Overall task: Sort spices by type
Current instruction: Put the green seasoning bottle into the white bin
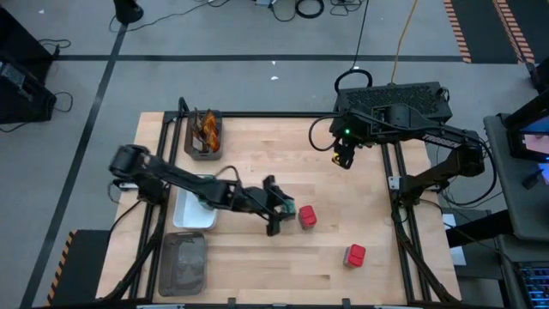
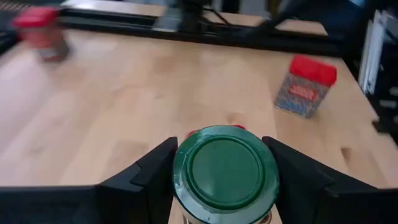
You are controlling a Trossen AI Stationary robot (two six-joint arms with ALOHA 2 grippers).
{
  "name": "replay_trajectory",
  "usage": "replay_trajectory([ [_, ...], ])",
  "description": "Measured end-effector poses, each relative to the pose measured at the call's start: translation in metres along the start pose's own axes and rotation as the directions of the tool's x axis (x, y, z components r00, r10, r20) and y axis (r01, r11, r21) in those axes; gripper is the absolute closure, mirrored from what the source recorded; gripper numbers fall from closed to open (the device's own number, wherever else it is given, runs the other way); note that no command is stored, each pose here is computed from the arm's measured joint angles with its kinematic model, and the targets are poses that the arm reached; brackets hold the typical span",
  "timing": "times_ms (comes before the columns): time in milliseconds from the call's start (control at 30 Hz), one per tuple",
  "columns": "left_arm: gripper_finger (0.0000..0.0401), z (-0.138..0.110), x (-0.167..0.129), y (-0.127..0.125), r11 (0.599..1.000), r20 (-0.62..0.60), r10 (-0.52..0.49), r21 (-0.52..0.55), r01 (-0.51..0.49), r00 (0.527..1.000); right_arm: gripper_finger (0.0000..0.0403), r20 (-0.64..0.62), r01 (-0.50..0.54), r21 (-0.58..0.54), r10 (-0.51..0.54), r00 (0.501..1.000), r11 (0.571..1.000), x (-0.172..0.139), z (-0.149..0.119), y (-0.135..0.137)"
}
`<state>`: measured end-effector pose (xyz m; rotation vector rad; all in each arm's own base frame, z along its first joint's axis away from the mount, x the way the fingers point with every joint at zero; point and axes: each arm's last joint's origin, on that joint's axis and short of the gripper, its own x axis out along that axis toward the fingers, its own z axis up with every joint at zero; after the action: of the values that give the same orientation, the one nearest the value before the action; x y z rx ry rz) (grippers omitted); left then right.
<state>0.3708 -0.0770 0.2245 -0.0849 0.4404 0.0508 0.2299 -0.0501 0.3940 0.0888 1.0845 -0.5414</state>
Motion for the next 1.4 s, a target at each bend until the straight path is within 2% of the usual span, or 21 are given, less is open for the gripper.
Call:
replay_trajectory([
  [133,0.019,0.022,-0.054,0.011,0.977,-0.07,0.093,-0.187,-0.105,0.993,0.0149,0.007,-0.001,0.002,0.001,1.0,1.0,0.0,0.001,0.0],
  [233,0.0189,0.027,-0.098,0.02,0.929,-0.174,0.151,-0.313,-0.2,0.973,0.0149,0.013,-0.003,0.004,0.003,1.0,1.0,0.0,0.001,0.0],
  [333,0.0189,0.022,-0.141,0.024,0.853,-0.279,0.201,-0.422,-0.308,0.939,0.0149,0.037,-0.007,0.012,0.007,0.999,1.0,0.0,0.004,0.001],
  [500,0.0188,0.005,-0.2,0.027,0.689,-0.443,0.243,-0.547,-0.475,0.863,0.0149,0.079,-0.016,0.02,0.014,0.997,1.0,0.0,0.008,0.001],
  [633,0.0187,-0.008,-0.23,0.028,0.617,-0.542,0.248,-0.55,-0.562,0.803,0.0149,0.108,-0.019,0.019,0.017,0.994,1.0,0.0,0.011,0.001],
  [833,0.0187,-0.023,-0.249,0.029,0.547,-0.662,0.319,-0.457,-0.702,0.679,0.0149,0.114,-0.007,0.058,0.0,0.993,0.998,0.002,0.013,-0.006],
  [967,0.0186,-0.026,-0.248,0.03,0.492,-0.655,0.403,-0.435,-0.754,0.64,0.0149,0.11,0.003,0.097,-0.013,0.994,0.995,0.003,0.014,-0.012],
  [1200,0.0186,-0.042,-0.233,0.026,0.494,-0.699,0.439,-0.337,-0.802,0.564,0.0149,0.104,0.01,0.135,-0.025,0.994,0.991,0.005,0.014,-0.018],
  [1400,0.0186,-0.051,-0.222,0.02,0.476,-0.697,0.478,-0.306,-0.824,0.535,0.0149,0.102,0.014,0.143,-0.029,0.994,0.99,0.005,0.015,-0.02],
])
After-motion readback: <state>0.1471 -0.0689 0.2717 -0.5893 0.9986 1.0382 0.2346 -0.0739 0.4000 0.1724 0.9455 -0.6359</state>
